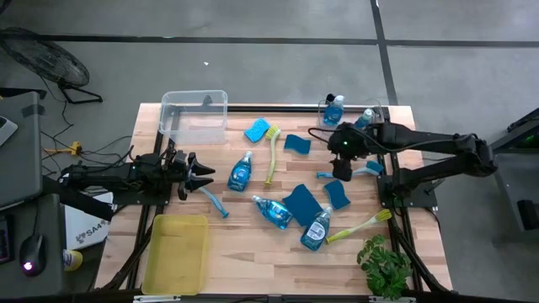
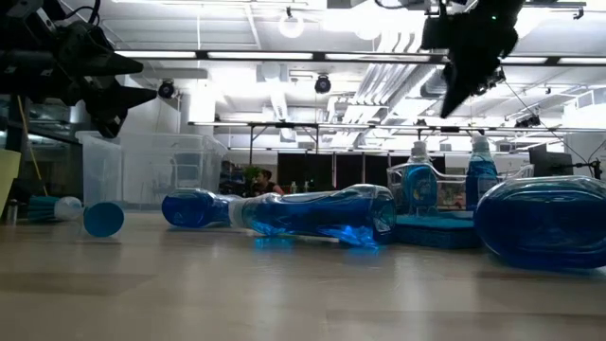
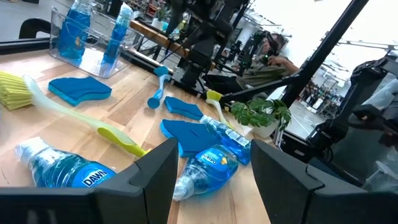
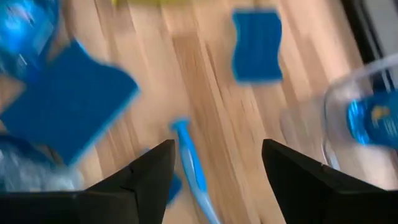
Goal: Pick & Place Kitchen Sink Supplies
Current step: Put the right blue dish brush into the white transparent bin
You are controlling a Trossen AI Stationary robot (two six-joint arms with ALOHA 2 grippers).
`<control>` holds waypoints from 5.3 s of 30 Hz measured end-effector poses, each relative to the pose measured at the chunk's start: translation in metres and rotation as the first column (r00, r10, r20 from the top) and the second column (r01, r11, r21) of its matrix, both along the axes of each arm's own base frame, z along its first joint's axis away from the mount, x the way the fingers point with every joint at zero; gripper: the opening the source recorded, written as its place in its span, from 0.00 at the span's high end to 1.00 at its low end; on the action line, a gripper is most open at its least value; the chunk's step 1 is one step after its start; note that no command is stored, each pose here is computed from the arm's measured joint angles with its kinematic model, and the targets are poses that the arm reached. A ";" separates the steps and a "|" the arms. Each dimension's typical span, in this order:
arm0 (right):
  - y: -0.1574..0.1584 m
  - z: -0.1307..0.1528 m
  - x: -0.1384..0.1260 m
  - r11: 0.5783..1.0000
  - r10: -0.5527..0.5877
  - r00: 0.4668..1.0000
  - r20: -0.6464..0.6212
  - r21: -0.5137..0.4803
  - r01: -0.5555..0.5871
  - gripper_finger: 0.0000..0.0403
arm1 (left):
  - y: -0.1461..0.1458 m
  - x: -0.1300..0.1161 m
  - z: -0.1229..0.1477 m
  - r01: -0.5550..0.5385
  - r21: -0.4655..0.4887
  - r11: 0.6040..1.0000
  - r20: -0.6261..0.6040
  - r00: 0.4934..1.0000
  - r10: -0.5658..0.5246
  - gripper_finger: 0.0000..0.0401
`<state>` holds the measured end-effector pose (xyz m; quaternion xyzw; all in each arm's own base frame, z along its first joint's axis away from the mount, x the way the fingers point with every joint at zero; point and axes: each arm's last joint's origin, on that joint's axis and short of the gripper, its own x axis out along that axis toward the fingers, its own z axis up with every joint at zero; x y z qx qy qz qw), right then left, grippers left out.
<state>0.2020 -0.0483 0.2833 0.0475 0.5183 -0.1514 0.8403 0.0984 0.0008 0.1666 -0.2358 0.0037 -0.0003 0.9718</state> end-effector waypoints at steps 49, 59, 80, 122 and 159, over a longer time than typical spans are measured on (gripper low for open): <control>-0.013 -0.140 -0.012 0.981 0.196 0.698 -0.689 0.130 -0.146 0.42 | 0.000 0.000 0.000 0.001 0.008 1.000 0.000 1.000 -0.001 0.51; -0.014 -0.145 -0.014 0.981 0.186 0.691 -0.698 0.090 -0.172 0.45 | 0.000 0.000 0.000 0.001 0.008 1.000 0.000 1.000 -0.001 0.51; -0.013 -0.145 -0.015 0.978 0.208 0.694 -0.690 0.120 -0.173 0.78 | 0.000 0.000 0.000 0.001 0.007 1.000 0.000 1.000 -0.001 0.51; 0.005 -0.023 0.120 0.964 0.239 0.971 0.008 -0.122 -0.236 0.92 | 0.003 0.000 0.008 -0.112 0.193 0.975 0.082 0.992 0.098 0.51; 0.024 -0.024 0.213 0.867 0.492 0.614 0.617 -0.411 -0.282 0.92 | 0.005 0.064 0.084 -0.201 0.481 0.854 0.188 0.974 0.124 0.51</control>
